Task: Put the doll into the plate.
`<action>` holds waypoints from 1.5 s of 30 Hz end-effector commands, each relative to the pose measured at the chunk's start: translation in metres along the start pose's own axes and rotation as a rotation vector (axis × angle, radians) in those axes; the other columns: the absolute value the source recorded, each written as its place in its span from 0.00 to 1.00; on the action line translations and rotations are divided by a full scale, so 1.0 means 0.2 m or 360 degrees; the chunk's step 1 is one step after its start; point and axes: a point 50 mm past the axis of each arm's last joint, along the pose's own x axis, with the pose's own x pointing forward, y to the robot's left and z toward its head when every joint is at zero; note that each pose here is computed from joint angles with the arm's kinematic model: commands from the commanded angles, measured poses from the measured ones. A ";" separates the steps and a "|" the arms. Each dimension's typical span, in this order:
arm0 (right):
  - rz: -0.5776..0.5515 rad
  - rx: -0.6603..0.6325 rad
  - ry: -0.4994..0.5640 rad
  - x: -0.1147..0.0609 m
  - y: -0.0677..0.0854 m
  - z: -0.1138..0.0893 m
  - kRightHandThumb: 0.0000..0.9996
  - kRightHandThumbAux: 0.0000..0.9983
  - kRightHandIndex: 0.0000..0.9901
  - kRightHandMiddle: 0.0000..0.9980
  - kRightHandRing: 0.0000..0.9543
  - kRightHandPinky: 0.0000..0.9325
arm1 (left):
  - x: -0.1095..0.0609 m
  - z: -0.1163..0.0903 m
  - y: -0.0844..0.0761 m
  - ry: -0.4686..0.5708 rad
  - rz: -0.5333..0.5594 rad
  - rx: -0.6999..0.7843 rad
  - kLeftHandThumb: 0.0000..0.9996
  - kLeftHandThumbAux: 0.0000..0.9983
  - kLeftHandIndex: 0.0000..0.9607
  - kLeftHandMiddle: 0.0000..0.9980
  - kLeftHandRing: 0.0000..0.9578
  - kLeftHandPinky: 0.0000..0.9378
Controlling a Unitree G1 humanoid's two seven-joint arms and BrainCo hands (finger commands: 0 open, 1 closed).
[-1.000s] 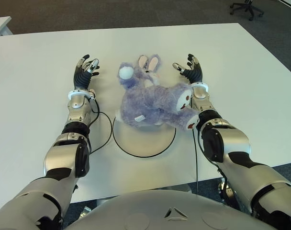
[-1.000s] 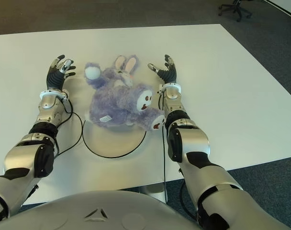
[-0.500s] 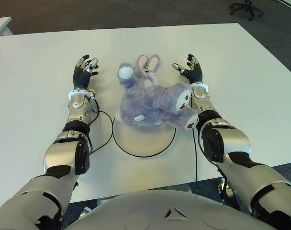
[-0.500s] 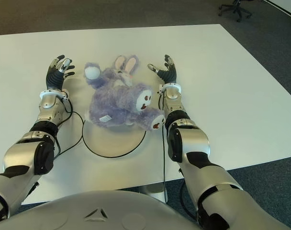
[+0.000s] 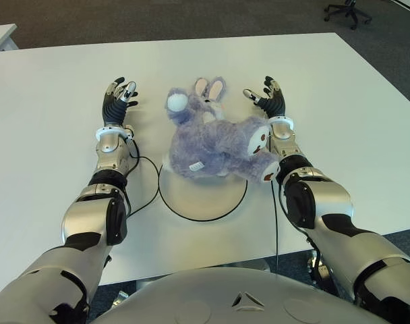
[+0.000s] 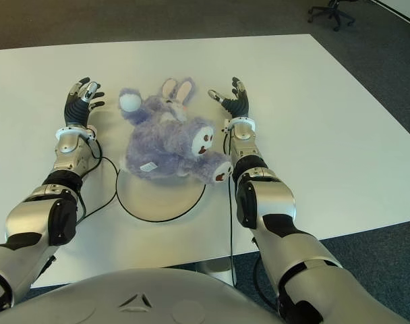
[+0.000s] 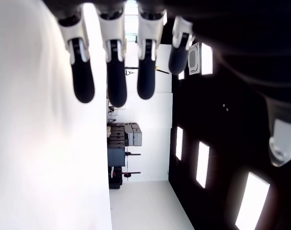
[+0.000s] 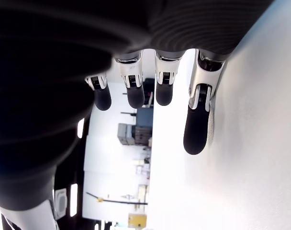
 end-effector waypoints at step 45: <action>-0.0037 0.0265 0.0411 -0.17 0.00 -0.36 0.16 0.78 0.16 0.12 0.11 0.10 | -0.23 -0.28 -0.03 0.0136 0.0141 0.0051 0.04 0.51 0.09 0.23 0.27 0.28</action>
